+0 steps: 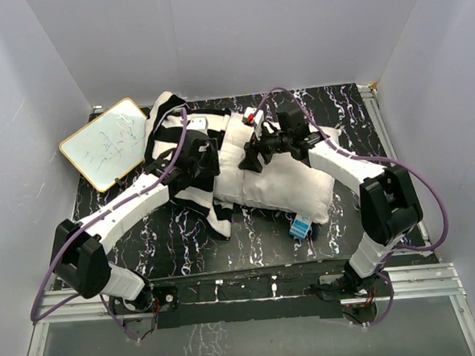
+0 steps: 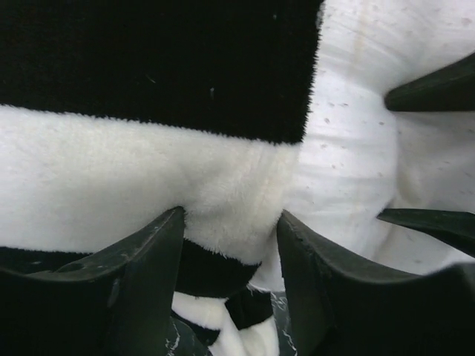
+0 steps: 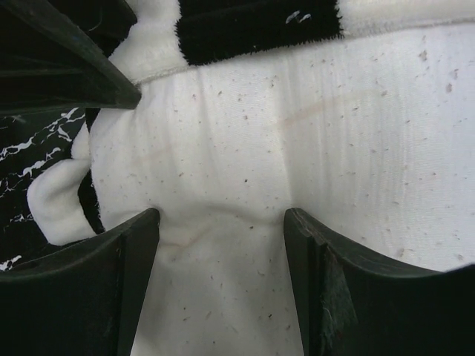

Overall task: Put the pillow into the pillowcase
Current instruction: Stuff the pillow into the pillowcase.

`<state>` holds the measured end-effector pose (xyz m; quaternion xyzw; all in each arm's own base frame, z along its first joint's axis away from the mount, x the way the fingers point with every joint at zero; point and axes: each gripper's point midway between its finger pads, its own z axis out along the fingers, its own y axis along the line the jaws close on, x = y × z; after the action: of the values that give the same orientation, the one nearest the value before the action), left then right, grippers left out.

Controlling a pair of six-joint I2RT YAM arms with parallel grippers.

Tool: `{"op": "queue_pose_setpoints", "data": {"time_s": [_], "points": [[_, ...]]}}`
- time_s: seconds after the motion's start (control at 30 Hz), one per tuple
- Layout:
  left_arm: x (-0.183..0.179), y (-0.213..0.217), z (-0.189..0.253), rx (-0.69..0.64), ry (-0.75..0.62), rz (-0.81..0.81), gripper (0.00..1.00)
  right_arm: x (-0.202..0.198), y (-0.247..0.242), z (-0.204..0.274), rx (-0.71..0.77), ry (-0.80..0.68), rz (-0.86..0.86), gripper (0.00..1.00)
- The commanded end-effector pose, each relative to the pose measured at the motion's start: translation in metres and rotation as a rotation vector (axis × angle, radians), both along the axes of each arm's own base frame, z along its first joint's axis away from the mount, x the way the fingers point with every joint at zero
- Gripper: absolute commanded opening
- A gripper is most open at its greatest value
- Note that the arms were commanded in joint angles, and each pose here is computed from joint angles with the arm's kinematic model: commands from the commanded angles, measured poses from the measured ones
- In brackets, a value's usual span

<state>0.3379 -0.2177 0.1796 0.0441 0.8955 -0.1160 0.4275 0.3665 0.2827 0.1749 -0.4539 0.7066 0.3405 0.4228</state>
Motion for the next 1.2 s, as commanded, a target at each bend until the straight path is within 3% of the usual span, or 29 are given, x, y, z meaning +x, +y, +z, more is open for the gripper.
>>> {"op": "queue_pose_setpoints", "data": {"time_s": [0.0,0.13,0.2,0.27,0.33,0.4,0.43,0.6,0.67,0.8,0.9,0.97,1.0,1.07,1.17], "points": [[0.023,0.015,0.017,0.086,-0.103,0.078,0.44,0.012,-0.002,-0.005,0.003,-0.01,-0.061,0.69],[0.023,0.015,0.012,0.1,-0.09,0.07,0.29,0.015,-0.004,-0.014,-0.013,0.0,-0.078,0.64],[0.021,0.009,0.015,0.077,-0.086,0.045,0.05,0.018,-0.005,-0.02,-0.023,0.007,-0.089,0.59],[0.017,-0.003,0.024,0.02,-0.089,-0.01,0.0,0.022,-0.002,-0.03,-0.034,0.027,-0.09,0.52],[0.01,-0.024,0.041,-0.073,-0.096,-0.107,0.0,0.027,0.002,-0.042,-0.042,0.061,-0.087,0.36],[-0.004,-0.054,0.064,-0.191,-0.085,-0.246,0.0,0.029,0.011,-0.044,-0.022,0.103,-0.054,0.11],[-0.009,-0.067,0.078,-0.248,-0.091,-0.303,0.0,0.03,0.017,-0.035,0.012,0.116,-0.02,0.08],[-0.047,-0.129,0.143,-0.579,-0.111,-0.571,0.0,0.046,0.033,0.086,0.336,0.049,0.063,0.08],[-0.052,-0.142,0.142,-0.649,-0.095,-0.618,0.0,0.039,0.037,0.103,0.385,0.074,0.096,0.08],[-0.043,-0.137,0.078,-0.623,-0.029,-0.54,0.0,0.008,0.03,0.05,0.411,0.169,0.077,0.08],[-0.039,-0.116,0.014,-0.613,0.048,-0.461,0.0,-0.024,0.014,-0.01,0.322,0.198,0.109,0.08],[-0.044,-0.103,-0.014,-0.633,0.099,-0.435,0.0,-0.049,0.004,-0.016,0.252,0.145,0.207,0.1],[-0.048,-0.099,-0.022,-0.635,0.111,-0.431,0.0,-0.053,-0.001,-0.017,0.205,0.045,0.27,0.17],[-0.06,-0.09,-0.038,-0.608,0.145,-0.428,0.01,-0.066,-0.016,-0.01,0.122,0.008,0.329,0.34],[-0.075,-0.081,-0.037,-0.583,0.142,-0.452,0.13,-0.047,-0.043,0.036,0.096,-0.115,0.32,0.56]]}}
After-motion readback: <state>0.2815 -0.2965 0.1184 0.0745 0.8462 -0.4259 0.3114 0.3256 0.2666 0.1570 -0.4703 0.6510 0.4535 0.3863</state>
